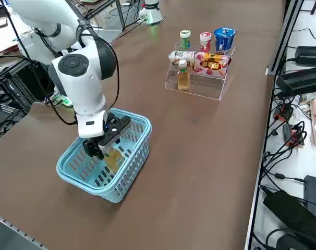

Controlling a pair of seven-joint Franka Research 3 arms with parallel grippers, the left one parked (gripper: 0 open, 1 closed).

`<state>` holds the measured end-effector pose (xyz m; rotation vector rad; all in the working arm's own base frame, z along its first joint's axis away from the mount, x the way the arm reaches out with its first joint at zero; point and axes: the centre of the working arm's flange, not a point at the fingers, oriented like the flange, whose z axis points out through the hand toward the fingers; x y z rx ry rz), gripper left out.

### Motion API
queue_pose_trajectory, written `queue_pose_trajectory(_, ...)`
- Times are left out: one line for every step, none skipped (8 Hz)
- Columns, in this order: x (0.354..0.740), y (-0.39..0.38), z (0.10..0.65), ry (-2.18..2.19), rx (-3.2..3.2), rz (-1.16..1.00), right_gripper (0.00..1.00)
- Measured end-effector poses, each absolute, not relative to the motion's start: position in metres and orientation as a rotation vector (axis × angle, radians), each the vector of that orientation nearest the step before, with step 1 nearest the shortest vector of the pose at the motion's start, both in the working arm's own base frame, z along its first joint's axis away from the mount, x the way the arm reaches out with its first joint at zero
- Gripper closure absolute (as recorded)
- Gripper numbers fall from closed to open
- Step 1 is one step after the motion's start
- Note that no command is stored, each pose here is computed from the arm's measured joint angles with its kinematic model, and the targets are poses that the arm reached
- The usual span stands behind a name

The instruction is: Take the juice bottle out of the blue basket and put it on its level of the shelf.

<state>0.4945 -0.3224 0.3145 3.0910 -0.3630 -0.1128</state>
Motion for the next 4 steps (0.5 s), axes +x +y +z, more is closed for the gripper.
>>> queue_pose_trajectory(0.4944,-0.3225,0.3139,-0.363,3.091,-0.114,0.00)
queue_pose_trajectory(0.4943,-0.3226,0.3138,-0.364,3.091,-0.114,0.00)
queue_pose_trajectory(0.4941,-0.3229,0.3138,-0.365,3.091,-0.115,0.00)
queue_pose_trajectory(0.4940,-0.3230,0.3136,-0.365,3.092,-0.115,0.00)
